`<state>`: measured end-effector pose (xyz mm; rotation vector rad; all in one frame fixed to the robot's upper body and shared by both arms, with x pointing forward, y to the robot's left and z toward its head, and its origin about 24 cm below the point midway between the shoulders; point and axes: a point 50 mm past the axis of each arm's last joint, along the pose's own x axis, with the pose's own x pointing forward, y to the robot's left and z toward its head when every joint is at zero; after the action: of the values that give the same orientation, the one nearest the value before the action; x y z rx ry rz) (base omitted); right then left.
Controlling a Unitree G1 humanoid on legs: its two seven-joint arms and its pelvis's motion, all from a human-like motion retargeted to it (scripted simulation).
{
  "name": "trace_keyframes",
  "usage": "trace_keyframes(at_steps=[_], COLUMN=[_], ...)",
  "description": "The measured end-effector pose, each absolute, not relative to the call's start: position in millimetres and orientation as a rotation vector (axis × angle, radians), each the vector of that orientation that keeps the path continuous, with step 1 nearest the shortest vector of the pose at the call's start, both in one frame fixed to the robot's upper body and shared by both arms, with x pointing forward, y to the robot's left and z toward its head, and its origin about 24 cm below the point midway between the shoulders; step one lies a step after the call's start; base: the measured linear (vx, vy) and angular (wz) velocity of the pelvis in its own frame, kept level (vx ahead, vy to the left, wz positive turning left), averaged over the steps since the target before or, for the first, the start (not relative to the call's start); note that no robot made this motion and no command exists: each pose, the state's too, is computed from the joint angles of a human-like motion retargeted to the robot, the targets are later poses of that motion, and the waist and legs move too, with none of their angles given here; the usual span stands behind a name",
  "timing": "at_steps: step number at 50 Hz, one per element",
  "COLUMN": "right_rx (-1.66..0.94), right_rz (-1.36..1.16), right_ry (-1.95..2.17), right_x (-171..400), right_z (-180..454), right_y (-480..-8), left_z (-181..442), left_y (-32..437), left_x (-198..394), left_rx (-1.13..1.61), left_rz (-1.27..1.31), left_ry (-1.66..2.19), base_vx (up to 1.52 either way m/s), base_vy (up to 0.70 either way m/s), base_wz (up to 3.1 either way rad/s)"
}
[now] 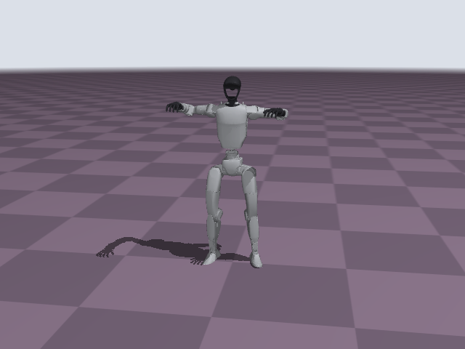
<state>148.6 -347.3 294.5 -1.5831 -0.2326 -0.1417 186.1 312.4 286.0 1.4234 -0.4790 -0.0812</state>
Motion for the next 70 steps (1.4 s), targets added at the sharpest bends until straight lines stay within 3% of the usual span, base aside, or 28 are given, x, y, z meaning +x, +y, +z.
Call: trace_keyframes(at_steps=[54, 60, 70], right_rx=[-1.637, -1.467, -0.76], right_rz=[-0.246, -0.259, -0.438], right_ry=[-0.294, -0.324, -0.256], right_x=[136.3, 135.8, 144.1], right_z=[314.6, 290.2, 157.5], right_y=[-349.5, -352.5, -358.9], left_z=[304.9, 271.7, 149.7], left_y=[305.7, 305.4, 311.9], left_x=[189.1, 191.1, 197.5], left_rx=[1.477, 1.304, 0.811], left_rz=[-0.062, -0.134, -0.075], left_ry=[-0.556, -0.494, -0.249], base_vx=[0.0, 0.0, 0.0], base_vy=[0.0, 0.0, 0.0], base_wz=[0.0, 0.0, 0.0])
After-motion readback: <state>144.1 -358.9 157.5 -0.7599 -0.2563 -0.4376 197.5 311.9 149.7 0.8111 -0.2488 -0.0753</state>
